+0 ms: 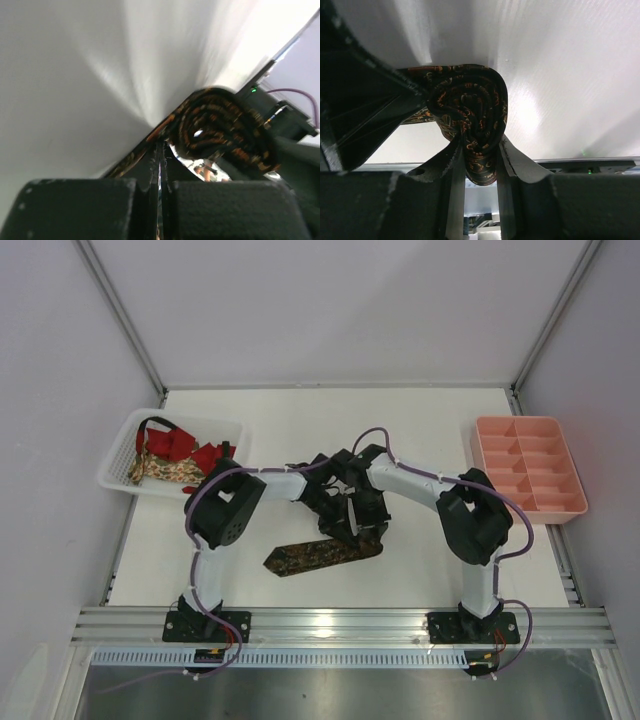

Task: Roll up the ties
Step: Roll the tie

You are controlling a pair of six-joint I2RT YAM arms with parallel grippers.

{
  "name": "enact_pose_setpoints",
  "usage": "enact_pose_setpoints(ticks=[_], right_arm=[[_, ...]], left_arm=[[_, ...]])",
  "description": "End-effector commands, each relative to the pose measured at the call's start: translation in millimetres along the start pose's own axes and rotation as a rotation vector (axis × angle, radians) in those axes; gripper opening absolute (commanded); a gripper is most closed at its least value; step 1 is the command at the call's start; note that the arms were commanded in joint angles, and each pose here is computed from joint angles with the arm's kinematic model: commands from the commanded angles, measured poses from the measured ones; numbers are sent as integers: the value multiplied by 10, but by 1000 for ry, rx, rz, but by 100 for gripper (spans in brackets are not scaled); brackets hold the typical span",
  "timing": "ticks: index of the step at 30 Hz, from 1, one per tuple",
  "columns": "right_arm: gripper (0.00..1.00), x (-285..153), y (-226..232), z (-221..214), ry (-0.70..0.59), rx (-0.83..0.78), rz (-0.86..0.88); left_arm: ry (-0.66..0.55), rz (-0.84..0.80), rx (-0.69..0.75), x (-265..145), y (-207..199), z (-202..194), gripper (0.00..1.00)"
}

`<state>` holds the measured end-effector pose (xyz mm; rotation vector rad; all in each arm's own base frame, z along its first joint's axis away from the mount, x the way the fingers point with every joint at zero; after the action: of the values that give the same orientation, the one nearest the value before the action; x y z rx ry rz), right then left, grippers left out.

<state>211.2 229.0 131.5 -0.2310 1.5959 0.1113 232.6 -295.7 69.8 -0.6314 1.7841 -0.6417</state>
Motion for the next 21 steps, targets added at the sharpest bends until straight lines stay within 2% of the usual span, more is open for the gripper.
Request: enact_pose_setpoints(ticks=[1, 10, 15, 21], right_arm=[[0, -53, 87, 141, -87, 56, 0], [0, -25, 165, 139, -76, 40, 3], [0, -73, 207, 137, -91, 32, 37], [0, -107, 211, 148, -95, 40, 96]], left_arm=[[-53, 61, 34, -213, 52, -133, 1], [-55, 96, 8, -376, 316, -380, 0], [-92, -79, 61, -396, 121, -365, 0], [-73, -108, 45, -296, -1, -194, 1]])
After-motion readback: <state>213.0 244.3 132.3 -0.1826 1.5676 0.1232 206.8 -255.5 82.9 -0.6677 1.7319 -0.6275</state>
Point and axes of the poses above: each gripper's point midway between its finger pads, its own x axis out along the fingers, its own y axis along the line the jaws close on, z = x × y, the point moved 8 cm from there along -x, back along the fingers, and after that the axes turned 3 degrees about -x, right-handed, at the moved point
